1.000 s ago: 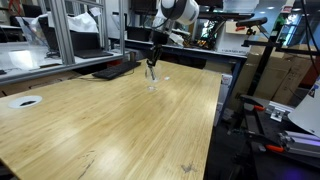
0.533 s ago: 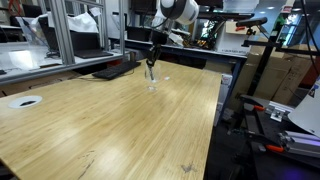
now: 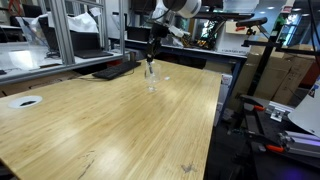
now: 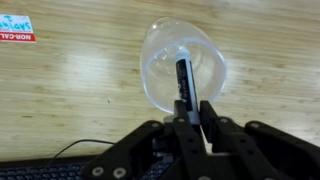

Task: Take the marker out of the glass and place it on the table

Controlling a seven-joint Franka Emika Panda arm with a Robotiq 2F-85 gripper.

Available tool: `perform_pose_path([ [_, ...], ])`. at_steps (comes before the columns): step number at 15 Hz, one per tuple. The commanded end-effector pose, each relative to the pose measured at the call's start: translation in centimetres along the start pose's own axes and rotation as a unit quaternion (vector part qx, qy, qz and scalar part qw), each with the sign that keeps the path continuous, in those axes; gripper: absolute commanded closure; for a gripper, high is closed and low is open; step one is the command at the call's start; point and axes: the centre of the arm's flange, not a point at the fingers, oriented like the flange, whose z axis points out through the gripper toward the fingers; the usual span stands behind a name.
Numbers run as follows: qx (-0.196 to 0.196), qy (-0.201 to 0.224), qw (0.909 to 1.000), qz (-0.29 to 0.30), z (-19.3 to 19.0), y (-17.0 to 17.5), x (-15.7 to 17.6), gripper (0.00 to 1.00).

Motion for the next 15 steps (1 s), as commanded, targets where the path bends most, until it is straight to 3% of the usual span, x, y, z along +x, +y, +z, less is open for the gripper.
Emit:
perform_pose_path([
  [1, -0.021, 0.019, 0.9996, -0.003, -3.7, -0.5, -1.0, 0.95],
  [5, -0.044, 0.034, 0.9985, -0.004, -9.2, 0.5, -0.7, 0.95],
  [7, -0.056, 0.015, 0.9983, 0.002, -12.3, 2.0, -0.7, 0.95],
  [9, -0.058, -0.035, 0.9977, 0.009, -14.6, 4.0, -1.1, 0.95],
  [12, -0.024, -0.118, 0.9925, 0.020, -13.9, 7.2, -2.1, 0.95],
  [15, 0.012, -0.170, 0.9851, 0.025, -8.8, 9.7, -2.9, 0.95],
])
